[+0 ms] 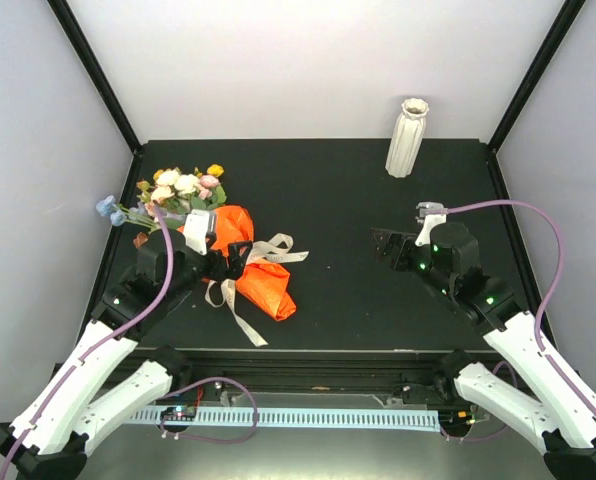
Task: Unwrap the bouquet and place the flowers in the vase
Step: Move the fake flower to the center of the board.
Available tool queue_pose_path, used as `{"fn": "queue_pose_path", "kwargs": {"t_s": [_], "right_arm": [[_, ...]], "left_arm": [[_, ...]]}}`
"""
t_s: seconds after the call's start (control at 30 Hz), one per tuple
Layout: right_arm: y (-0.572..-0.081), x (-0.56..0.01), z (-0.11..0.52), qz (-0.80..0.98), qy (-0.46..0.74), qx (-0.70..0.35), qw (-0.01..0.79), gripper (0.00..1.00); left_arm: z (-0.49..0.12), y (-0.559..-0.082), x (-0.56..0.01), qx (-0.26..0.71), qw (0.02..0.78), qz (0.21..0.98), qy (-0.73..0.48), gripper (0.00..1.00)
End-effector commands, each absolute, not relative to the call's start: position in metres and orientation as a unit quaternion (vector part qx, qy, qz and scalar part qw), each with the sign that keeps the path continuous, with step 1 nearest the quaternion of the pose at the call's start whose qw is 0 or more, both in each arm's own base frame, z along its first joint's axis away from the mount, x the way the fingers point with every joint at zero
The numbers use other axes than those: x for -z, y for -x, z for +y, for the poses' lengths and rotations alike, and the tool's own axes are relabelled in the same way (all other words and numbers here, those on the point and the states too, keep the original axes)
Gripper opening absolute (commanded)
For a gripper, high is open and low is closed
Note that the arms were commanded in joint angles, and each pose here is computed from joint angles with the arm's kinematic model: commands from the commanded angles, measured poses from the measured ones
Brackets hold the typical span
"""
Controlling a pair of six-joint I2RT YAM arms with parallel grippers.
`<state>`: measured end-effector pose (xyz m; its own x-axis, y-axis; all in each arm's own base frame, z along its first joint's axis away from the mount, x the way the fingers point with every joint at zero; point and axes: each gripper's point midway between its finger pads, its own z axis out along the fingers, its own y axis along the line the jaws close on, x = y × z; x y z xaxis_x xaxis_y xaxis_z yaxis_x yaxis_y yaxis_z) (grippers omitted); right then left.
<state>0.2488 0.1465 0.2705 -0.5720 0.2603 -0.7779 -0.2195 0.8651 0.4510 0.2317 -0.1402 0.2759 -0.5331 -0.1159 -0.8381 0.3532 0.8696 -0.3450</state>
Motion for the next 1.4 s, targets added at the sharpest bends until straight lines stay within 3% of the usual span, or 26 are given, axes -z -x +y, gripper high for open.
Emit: {"fn": "queue_pose_path", "kwargs": {"t_s": [0.0, 0.37, 0.57, 0.83, 1.1, 1.2, 1.37], "right_arm": [[-0.250, -0.274, 0.152, 0.840, -0.007, -0.271, 0.470, 1.00], [-0.235, -0.250, 0.219, 0.832, 0.084, -0.403, 0.372, 0.99], [-0.237, -0.212, 0.250, 0.841, 0.092, -0.430, 0.315, 0.90], [-0.231, -0.167, 0.309, 0.854, 0.151, -0.441, 0.234, 0.57], [-0.208, -0.120, 0.371, 0.852, 0.252, -0.430, 0.161, 0.42], [-0.211, -0.105, 0.380, 0.856, 0.250, -0.430, 0.144, 0.41], [-0.222, -0.089, 0.388, 0.867, 0.231, -0.419, 0.137, 0.52]], "left_arm": [[-0.134, -0.233, -0.276, 0.223, 0.487, 0.842, -0.071, 0.99], [-0.108, -0.236, -0.277, 0.142, 0.510, 0.845, -0.074, 0.99], [-0.092, -0.235, -0.276, 0.100, 0.522, 0.844, -0.070, 0.99], [-0.081, -0.240, -0.265, 0.064, 0.537, 0.839, -0.064, 0.99], [-0.073, -0.236, -0.271, 0.058, 0.553, 0.829, -0.054, 0.99], [-0.069, -0.234, -0.276, 0.058, 0.564, 0.823, -0.047, 0.99], [-0.067, -0.231, -0.279, 0.060, 0.574, 0.816, -0.044, 0.99]]}}
